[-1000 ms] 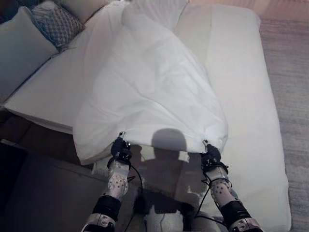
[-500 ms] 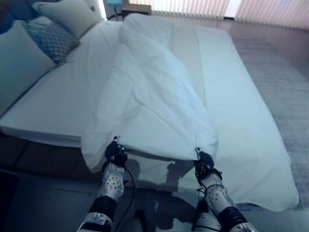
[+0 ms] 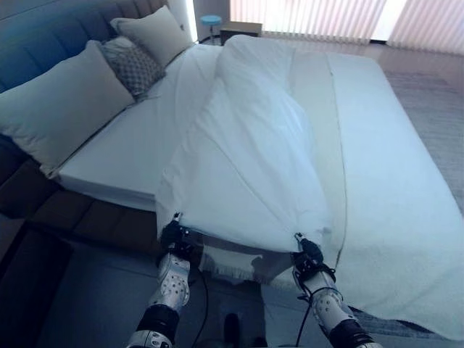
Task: Make the bed
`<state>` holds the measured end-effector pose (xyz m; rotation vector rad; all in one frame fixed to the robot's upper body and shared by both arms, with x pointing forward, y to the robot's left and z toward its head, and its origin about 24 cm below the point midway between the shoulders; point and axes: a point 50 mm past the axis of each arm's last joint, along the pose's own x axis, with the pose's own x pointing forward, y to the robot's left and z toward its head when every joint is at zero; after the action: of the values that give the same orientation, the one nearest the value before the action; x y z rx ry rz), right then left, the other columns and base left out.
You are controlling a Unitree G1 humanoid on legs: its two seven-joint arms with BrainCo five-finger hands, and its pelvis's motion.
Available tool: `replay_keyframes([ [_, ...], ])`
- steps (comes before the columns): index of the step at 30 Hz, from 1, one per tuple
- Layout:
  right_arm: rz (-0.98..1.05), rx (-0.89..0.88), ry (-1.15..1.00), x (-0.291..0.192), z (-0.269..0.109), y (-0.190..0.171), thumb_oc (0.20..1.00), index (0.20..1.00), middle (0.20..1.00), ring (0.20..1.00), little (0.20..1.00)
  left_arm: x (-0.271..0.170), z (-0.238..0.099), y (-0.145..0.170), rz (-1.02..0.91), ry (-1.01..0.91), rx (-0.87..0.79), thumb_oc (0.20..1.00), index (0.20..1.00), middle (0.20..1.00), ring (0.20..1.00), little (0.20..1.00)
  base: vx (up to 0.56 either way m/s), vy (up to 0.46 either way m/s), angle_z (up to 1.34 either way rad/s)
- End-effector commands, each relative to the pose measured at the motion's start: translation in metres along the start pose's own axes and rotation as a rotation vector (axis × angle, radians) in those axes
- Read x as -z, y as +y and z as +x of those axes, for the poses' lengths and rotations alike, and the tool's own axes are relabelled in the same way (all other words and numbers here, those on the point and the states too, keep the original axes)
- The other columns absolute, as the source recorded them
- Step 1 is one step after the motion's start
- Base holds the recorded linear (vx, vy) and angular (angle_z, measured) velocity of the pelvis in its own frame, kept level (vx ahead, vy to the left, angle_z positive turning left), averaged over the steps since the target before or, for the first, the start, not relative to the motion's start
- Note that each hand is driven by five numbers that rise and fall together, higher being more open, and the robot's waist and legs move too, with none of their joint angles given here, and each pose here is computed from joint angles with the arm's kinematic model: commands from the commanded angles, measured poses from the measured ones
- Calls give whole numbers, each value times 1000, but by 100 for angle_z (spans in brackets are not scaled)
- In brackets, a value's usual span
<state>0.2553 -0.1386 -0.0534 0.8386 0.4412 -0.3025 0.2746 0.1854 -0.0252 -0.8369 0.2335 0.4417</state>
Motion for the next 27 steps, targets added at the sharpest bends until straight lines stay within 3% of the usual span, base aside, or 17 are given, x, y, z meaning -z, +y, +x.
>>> replay_keyframes([
  [1,-26,139,-138,-37,-6,-47,200,200,200,200,200,-68,-2,29,-39,-288,-71,200,200,200,200,200,201,549,1],
  [16,-37,124,-107,-31,-1,-39,200,200,200,200,200,-65,-1,27,44,-255,-26,200,200,200,200,200,6,629,-27],
  [27,-25,196,-36,-3,-9,-52,200,200,200,200,200,-42,-8,47,32,-174,-129,200,200,200,200,200,-49,160,-26],
])
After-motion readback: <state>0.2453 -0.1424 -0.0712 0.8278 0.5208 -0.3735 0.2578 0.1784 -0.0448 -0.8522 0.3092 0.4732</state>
